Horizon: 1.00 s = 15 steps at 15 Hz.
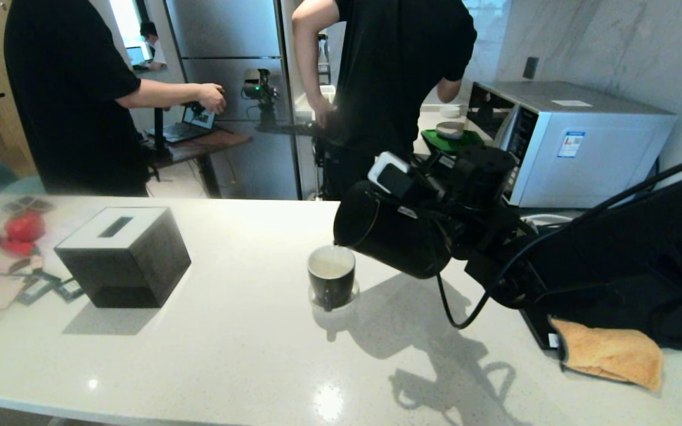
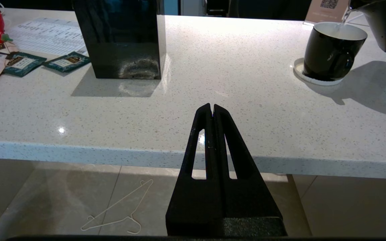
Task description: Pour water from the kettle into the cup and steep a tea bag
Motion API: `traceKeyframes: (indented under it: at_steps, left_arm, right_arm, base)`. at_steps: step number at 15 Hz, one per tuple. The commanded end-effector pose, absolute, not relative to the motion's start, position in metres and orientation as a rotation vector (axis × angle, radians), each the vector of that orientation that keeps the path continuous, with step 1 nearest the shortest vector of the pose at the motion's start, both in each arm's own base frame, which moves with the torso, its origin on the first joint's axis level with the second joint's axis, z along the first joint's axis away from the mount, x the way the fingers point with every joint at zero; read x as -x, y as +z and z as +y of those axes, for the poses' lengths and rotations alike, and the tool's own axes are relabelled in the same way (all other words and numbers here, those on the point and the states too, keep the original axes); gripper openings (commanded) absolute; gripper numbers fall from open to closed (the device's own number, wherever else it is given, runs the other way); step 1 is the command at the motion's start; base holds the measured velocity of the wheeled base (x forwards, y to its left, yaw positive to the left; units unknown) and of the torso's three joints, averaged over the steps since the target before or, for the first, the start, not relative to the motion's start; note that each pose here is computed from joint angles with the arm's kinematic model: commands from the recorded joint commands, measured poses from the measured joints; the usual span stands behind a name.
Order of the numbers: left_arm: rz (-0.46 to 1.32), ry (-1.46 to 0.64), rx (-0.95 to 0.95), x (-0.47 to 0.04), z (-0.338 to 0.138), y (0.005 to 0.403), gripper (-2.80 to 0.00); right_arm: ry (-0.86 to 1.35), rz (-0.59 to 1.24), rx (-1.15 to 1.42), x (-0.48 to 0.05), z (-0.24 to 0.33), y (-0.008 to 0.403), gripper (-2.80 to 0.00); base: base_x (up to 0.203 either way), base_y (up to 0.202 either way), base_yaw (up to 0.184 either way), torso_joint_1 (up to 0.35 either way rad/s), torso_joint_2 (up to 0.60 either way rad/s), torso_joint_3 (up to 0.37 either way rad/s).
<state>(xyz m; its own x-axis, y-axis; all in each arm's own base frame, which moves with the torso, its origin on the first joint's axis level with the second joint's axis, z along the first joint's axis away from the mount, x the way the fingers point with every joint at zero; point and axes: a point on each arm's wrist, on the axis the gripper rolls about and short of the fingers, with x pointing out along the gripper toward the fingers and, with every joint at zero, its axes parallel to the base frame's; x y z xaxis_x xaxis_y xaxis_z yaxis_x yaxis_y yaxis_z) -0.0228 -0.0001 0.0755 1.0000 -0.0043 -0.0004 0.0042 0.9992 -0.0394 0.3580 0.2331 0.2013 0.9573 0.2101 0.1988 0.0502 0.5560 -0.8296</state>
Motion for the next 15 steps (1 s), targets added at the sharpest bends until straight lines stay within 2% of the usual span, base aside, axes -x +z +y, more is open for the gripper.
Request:
traceKeyframes:
  at_steps: [1, 15]
  left_arm:
    - [0.002, -0.005, 0.040, 0.0227, -0.0001, 0.0755, -2.80]
    - [0.002, -0.005, 0.041, 0.0227, -0.0001, 0.0755, -2.80]
  right_arm:
    - [0.090, -0.295, 0.984, -0.3565, 0.2322, 0.2029, -2.80]
    - [0.076, -0.315, 0.893, -0.3526, 0.2294, 0.2110, -2.80]
  base:
    - [0.000, 0.000, 0.000, 0.000, 0.00, 0.000]
    - [0.000, 0.000, 0.000, 0.000, 0.00, 0.000]
